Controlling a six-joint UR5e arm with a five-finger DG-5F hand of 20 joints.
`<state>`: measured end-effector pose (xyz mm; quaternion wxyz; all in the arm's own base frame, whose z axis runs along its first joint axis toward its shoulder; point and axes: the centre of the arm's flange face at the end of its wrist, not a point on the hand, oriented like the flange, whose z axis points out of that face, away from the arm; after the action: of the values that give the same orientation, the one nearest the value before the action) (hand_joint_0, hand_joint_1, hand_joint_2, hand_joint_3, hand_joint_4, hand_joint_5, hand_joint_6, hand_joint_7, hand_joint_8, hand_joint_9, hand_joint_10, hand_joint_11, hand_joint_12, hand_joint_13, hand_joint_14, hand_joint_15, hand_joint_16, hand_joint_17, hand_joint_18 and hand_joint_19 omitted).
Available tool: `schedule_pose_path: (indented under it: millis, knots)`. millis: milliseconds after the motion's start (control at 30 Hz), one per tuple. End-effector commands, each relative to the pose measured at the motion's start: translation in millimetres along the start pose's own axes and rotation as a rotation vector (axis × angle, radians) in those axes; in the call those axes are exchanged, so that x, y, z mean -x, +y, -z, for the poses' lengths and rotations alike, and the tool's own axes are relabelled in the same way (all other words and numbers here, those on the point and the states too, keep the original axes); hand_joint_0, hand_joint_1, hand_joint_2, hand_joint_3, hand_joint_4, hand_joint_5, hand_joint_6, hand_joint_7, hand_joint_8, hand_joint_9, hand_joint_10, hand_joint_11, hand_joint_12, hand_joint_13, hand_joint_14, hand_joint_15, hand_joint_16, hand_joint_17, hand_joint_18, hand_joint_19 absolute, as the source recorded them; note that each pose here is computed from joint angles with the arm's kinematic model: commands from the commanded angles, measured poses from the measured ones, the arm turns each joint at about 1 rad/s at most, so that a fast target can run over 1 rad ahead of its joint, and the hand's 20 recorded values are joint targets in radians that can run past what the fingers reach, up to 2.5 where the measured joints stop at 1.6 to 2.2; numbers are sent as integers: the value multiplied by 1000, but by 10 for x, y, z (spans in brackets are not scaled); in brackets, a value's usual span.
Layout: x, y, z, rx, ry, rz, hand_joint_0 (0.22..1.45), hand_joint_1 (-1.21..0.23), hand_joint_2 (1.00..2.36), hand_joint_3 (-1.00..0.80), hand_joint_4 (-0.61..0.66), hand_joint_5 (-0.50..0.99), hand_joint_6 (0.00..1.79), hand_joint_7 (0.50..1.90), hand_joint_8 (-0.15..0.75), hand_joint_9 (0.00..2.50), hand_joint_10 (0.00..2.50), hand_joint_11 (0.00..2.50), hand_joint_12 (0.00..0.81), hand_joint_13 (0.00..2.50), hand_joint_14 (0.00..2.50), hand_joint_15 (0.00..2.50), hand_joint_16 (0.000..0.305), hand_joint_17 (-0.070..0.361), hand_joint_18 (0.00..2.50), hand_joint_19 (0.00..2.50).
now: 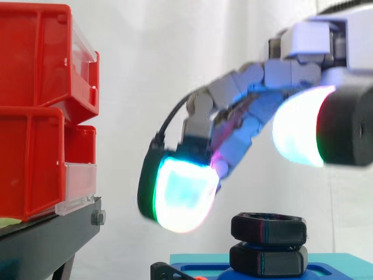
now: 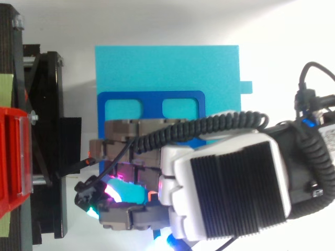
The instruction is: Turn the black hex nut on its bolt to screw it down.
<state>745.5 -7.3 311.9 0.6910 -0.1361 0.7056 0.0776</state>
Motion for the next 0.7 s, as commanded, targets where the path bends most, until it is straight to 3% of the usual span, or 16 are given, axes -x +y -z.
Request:
schedule_pose_path:
  millis: [0,67,333,667]
  knots:
    - [-101,68,-60,12,0,-16,531,-150,1000,-500,118,-57,503,882,246,910,0,50,310,693,1,73,43,97,580,376]
    - [-79,76,-70,13,-11,-24,531,-150,1000,-500,125,-55,504,912,249,913,0,57,310,692,3,76,43,97,577,376]
    - [-93,90,-54,25,3,-27,532,-151,1000,-500,146,-25,504,1148,253,909,2,66,308,688,4,94,43,96,571,378]
    - [-96,-38,-22,10,-5,-25,532,-152,1000,-500,132,-1,501,1361,257,917,1,69,307,690,3,86,42,95,563,378]
